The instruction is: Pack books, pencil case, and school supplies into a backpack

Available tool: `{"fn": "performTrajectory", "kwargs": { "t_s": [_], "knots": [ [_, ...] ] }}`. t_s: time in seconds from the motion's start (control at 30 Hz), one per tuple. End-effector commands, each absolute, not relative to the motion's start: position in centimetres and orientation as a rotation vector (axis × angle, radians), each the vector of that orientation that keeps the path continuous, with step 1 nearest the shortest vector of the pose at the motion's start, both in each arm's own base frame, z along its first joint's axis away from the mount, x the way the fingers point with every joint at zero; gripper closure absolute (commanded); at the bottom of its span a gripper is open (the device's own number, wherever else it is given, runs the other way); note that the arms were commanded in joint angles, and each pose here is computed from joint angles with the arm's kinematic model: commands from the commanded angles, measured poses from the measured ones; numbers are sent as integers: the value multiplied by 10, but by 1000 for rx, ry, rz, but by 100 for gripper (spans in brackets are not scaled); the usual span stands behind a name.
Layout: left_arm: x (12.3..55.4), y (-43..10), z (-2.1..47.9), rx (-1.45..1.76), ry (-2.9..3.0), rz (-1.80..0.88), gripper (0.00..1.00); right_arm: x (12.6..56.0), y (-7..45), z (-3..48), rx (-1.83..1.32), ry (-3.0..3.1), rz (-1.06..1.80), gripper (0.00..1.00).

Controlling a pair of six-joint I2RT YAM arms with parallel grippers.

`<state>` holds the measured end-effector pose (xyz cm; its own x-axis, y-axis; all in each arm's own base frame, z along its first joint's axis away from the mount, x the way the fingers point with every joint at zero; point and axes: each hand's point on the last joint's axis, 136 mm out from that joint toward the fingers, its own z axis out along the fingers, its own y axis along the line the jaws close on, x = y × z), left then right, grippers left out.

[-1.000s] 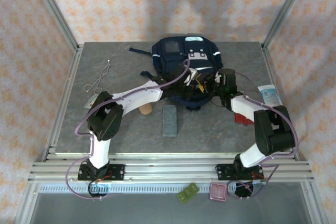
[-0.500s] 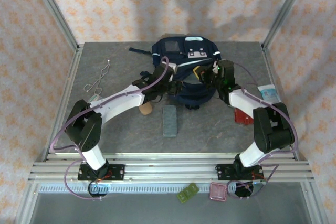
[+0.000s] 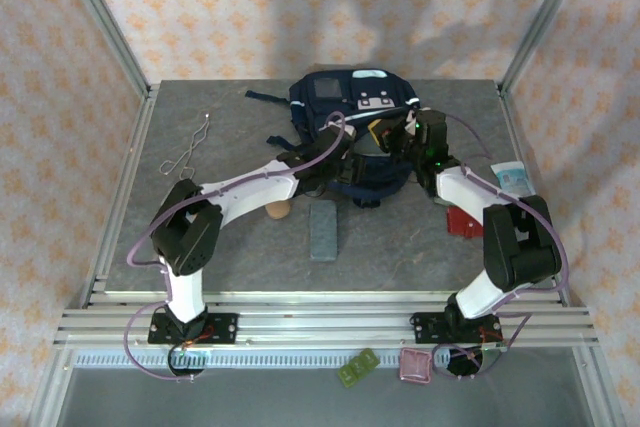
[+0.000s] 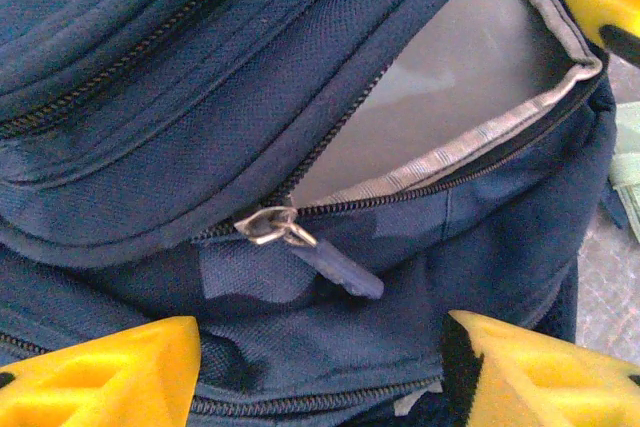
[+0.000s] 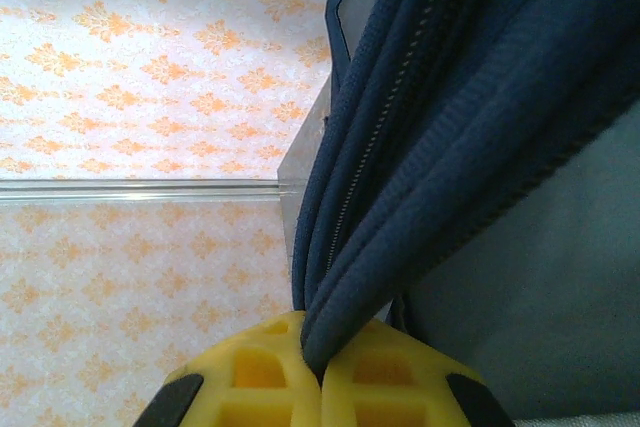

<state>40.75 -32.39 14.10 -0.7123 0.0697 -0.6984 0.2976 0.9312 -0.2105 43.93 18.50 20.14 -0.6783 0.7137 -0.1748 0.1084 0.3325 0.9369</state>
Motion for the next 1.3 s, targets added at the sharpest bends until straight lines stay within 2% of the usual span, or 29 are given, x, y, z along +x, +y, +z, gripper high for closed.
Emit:
{"fn": "performTrajectory", "kwargs": {
  "t_s": [0.0, 0.17, 0.23, 0.27, 0.43, 0.53, 0.6, 0.87, 1.03, 1.13, 1.2, 1.23, 1.27],
  "knots": [
    [422, -317, 144, 175, 2320, -319, 38, 454, 186, 252, 624, 1871, 1394, 100],
    [431, -314, 129, 173, 2340, -242, 59, 452, 186, 249, 628, 1875, 1398, 100],
    [430, -313, 126, 194, 2353, -232, 75, 451, 185, 249, 627, 1877, 1394, 100],
    [429, -311, 127, 201, 2355, -231, 79, 451, 185, 250, 624, 1877, 1393, 100],
    [424, -298, 141, 202, 2342, -257, 81, 451, 185, 248, 626, 1882, 1387, 100],
    [423, -293, 149, 203, 2327, -280, 90, 450, 185, 244, 635, 1888, 1390, 100],
    [423, -291, 151, 207, 2335, -297, 99, 450, 186, 241, 638, 1891, 1397, 100],
    [413, -307, 165, 340, 2368, -464, 100, 448, 185, 238, 643, 1903, 1387, 100],
    [409, -313, 170, 385, 2386, -553, 85, 448, 186, 235, 649, 1909, 1392, 100],
    [410, -312, 170, 375, 2393, -590, 88, 446, 186, 235, 647, 1909, 1395, 100],
    [411, -314, 172, 379, 2393, -624, 86, 446, 186, 234, 649, 1911, 1394, 100],
    [410, -315, 172, 379, 2393, -633, 88, 445, 186, 235, 647, 1912, 1394, 100],
    [411, -315, 171, 376, 2394, -628, 94, 445, 185, 234, 649, 1913, 1392, 100]
  ]
}}
